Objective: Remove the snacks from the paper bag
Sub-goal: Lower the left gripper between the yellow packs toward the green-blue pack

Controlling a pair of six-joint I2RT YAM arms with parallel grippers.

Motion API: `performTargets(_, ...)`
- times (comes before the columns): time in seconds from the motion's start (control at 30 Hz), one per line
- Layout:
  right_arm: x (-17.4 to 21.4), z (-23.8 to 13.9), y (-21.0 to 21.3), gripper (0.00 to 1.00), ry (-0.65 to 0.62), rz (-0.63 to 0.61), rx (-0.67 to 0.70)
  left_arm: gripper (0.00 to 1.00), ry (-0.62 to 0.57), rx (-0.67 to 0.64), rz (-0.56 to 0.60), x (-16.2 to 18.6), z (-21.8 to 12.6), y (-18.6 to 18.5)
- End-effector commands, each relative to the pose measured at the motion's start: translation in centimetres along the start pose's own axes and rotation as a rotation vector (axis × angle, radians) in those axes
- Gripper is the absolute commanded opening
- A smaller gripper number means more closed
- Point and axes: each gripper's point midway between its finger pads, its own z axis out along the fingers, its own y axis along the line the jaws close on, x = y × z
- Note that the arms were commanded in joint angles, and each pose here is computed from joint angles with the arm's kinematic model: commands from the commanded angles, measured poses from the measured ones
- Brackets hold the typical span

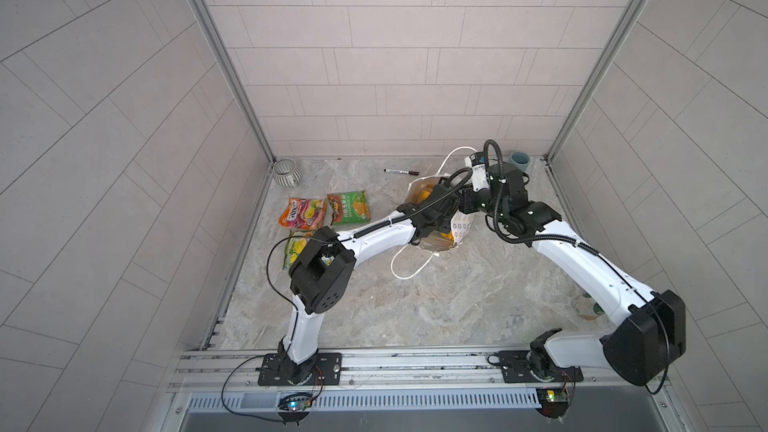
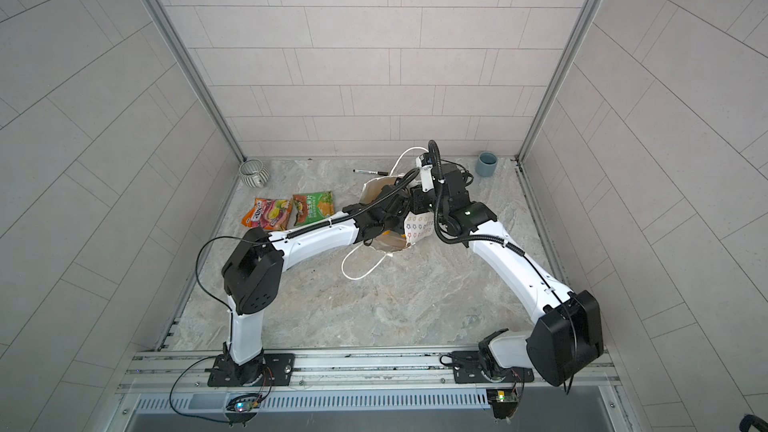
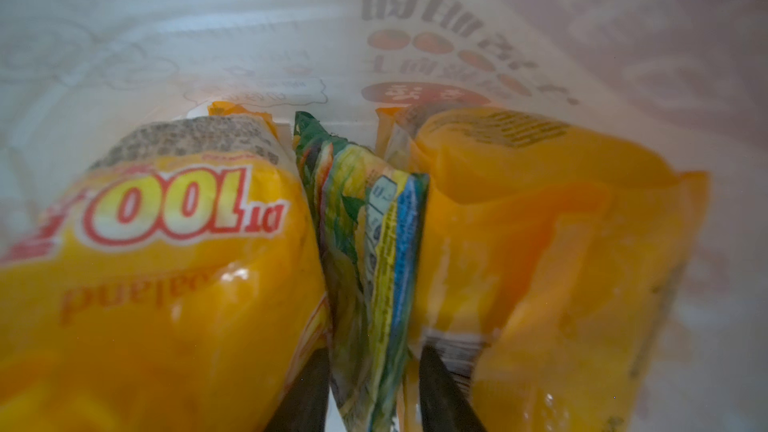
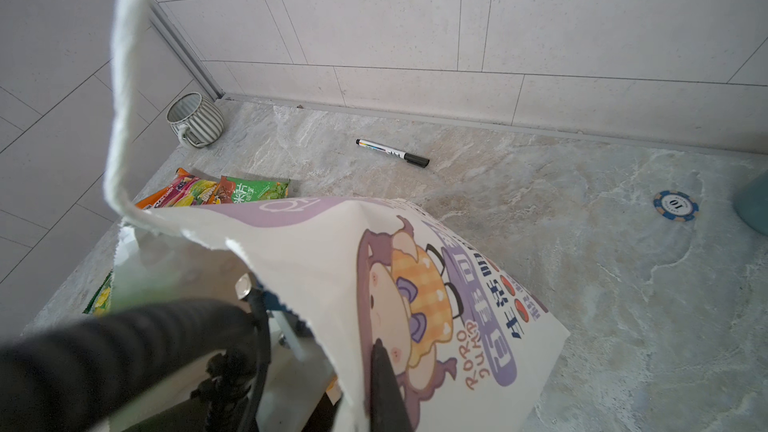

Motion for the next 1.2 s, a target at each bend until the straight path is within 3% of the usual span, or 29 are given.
performTargets(0.0,0.1,-0.6,1.5,0.00,0.000,0.002,-0.056,0.40,0.036,-0.064,0.004,1.3,2.0,1.2)
performTargets(0.1,0.1,-0.7,1.5,0.00,-0.001,0.002,-0.055,0.37,0.026,-0.078,0.004,1.3,2.2,1.6)
performTargets(0.27,0.1,-0.8,1.5,0.00,-0.003,0.000,-0.054,0.23,0.010,-0.075,0.007,1.0,2.1,1.8)
performTargets(0.33,0.1,-0.8,1.4,0.00,-0.002,0.000,-0.052,0.15,-0.004,-0.068,0.008,0.5,1.7,1.8)
performTargets(0.4,0.0,-0.8,1.4,0.00,-0.005,0.000,-0.052,0.00,-0.026,-0.061,0.004,0.0,1.0,1.7)
performTargets(0.83,0.2,-0.6,1.1,0.00,0.000,0.004,-0.041,0.00,-0.120,-0.002,-0.008,-3.3,-4.8,1.4)
performTargets(1.17,0.3,-0.4,1.0,0.00,0.002,0.009,-0.041,0.00,-0.150,0.055,-0.021,-3.9,-9.2,1.4)
